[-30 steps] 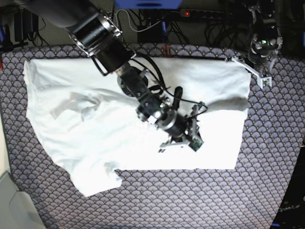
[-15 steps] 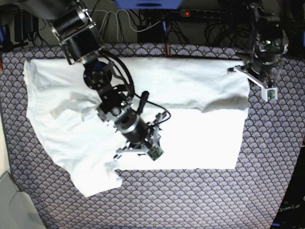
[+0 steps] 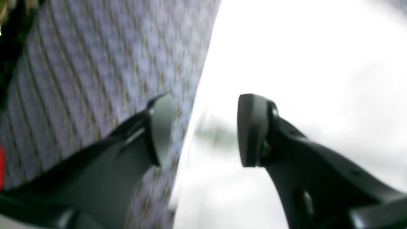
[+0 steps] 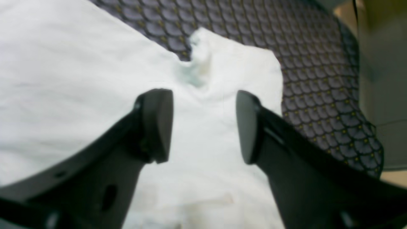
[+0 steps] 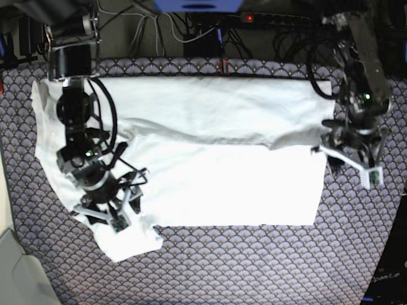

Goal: Fold the T-shirt properly
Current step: 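Lower both grippers to the shirt's side edges near the hem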

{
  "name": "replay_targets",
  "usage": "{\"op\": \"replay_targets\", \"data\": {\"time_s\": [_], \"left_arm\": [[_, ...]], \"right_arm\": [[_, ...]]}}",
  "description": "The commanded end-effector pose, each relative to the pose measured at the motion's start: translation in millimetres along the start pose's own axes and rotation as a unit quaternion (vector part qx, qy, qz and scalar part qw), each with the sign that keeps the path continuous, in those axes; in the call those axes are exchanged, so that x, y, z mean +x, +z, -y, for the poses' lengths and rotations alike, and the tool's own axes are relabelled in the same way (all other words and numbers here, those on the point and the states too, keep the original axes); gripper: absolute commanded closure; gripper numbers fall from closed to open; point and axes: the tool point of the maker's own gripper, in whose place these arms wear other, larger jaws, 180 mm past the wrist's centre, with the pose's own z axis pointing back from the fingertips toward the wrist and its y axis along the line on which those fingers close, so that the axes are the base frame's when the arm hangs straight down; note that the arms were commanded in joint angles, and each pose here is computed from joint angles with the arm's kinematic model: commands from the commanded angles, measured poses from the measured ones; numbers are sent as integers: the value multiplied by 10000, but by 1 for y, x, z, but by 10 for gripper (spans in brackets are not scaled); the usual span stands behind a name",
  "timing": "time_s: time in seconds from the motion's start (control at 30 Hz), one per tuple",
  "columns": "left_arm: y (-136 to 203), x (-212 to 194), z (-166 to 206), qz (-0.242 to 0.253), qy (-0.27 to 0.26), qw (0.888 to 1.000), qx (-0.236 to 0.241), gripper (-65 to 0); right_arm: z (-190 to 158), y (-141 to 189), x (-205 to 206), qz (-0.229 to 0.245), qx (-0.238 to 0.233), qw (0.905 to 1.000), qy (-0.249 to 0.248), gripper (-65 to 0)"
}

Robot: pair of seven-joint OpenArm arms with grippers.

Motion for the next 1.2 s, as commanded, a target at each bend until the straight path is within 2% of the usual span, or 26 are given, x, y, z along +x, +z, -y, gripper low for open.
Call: {"op": "replay_targets", "data": {"time_s": [0.0,0.13,0.23,0.5,0.67,0.8,0.97,1.17], "left_arm": [[-7,26,4,306,-1,9995,-56,-321],[-46,60,13,383,200,9989,-174,-321],[-75,65,21,148,283,9991,-263,-322],[-138,83,40,606,75,9975,-345,-323],[-169,64,35,388,139,9989,-239,-324],[-184,42,29,104,225,9996,-135,-324],[-187,33,27,61,232,9997,-105,-324],[-185,19,23,-25,229,9997,-75,-324]], "right_arm": [[21,-1,21,286,-186,9994,-18,-375],[56,-20,2,-104,-333,9993,-146,-386],[80,-30,-13,-371,-422,9978,-352,-385],[133,-60,-32,-492,-489,9933,-929,-385],[157,-70,-53,-461,-537,9883,-1350,-385],[175,-65,-74,-510,-650,9840,-1579,-385],[185,-58,-91,-441,-761,9823,-1656,-385],[172,-56,-116,-674,-682,9801,-1738,-385]]}}
